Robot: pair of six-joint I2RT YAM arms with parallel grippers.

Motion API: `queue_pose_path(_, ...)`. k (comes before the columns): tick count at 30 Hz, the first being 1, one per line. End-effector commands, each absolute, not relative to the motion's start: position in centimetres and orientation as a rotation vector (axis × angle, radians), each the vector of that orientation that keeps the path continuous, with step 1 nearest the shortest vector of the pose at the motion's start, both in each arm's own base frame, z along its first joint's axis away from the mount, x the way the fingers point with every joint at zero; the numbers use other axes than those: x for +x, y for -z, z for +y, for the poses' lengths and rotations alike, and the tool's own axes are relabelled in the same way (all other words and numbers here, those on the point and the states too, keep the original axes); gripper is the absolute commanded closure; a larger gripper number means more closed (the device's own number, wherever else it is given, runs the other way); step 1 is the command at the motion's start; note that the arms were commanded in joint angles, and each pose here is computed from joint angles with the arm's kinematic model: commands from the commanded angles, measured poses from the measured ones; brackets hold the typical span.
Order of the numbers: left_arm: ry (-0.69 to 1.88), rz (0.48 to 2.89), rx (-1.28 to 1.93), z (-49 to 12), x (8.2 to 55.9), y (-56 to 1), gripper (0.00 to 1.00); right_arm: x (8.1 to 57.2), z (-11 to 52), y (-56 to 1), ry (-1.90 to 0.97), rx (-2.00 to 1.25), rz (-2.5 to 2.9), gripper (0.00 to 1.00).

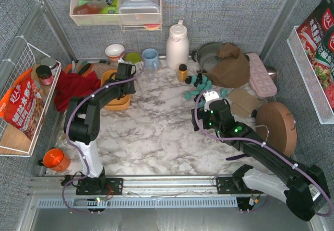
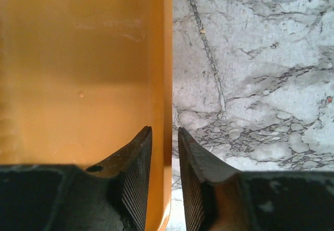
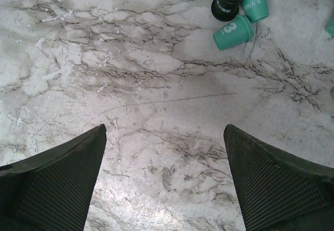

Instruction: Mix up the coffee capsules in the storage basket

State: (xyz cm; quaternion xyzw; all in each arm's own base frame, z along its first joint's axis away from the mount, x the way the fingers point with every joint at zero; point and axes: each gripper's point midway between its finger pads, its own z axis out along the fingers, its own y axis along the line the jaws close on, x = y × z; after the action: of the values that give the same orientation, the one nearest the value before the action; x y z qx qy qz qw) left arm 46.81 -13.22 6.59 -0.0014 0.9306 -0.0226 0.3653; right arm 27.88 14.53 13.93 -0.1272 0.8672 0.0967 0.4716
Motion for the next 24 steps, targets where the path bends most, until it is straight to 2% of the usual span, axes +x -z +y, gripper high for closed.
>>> queue_pose_path(1, 0.04, 2.415, 0.02, -13.0, 46.7, -6.2, 0.63, 28.2, 15.2, -14.4, -0.267, -0.312, 2.108, 0.01)
queue_pose_path(5, 0.01, 2.427, 0.009, -12.6, 46.6, -5.7, 0.66, 28.2, 15.2, -14.4, -0.267, -0.313, 2.11, 0.01)
queue_pose_path(12, -0.016, 2.441, -0.004, -12.4, 46.1, -5.9, 0.76, 28.1, 15.2, -14.4, -0.266, -0.314, 2.111, 0.01)
queue_pose_path(19, -0.174, 2.388, -0.018, -12.3, 45.0, -8.2, 0.98, 28.1, 15.1, -14.4, -0.262, -0.316, 2.117, 0.01)
queue_pose_path(24, -0.321, 2.366, -0.05, -13.7, 42.8, -10.7, 1.0, 28.1, 15.1, -14.4, -0.259, -0.317, 2.12, 0.01)
